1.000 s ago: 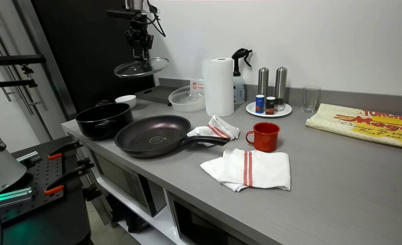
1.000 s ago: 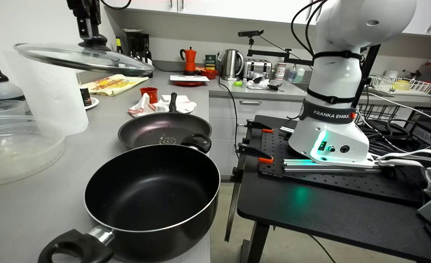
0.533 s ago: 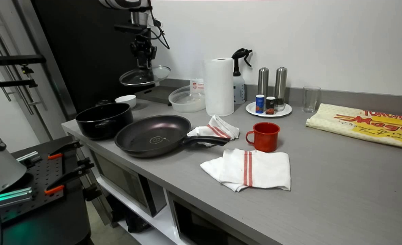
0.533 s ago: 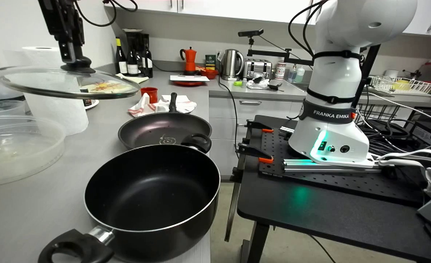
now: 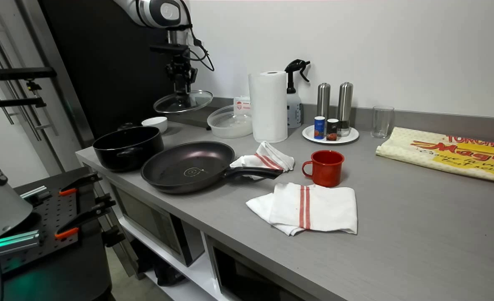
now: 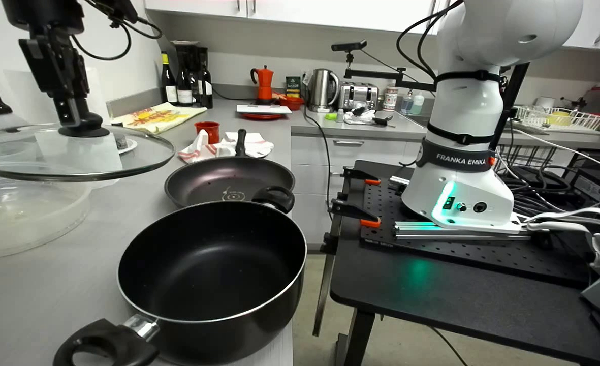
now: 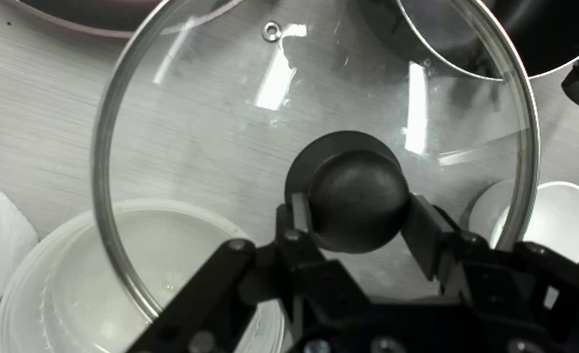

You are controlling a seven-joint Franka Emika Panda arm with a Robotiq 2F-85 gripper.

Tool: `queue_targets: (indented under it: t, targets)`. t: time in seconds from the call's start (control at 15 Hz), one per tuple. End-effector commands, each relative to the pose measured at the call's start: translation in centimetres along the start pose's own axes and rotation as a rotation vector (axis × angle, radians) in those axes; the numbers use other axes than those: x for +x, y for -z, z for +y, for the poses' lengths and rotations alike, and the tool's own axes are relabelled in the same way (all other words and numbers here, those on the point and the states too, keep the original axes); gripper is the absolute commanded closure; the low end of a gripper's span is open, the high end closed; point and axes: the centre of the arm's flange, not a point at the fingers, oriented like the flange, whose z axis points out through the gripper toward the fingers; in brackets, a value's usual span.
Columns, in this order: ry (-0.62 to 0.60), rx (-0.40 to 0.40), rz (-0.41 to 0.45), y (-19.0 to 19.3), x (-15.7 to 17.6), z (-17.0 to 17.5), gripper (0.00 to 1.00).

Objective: Remove the glass lid from the black pot

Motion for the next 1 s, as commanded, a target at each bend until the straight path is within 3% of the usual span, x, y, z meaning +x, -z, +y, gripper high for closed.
queue_targets:
  t: [0.0,0.93]
  targets:
    - [0.029,-0.028,0.023,0.0,3.5,0.3,0.75]
    - [0.071,-0.028,0.069,-6.1,4.6,2.5,0.75]
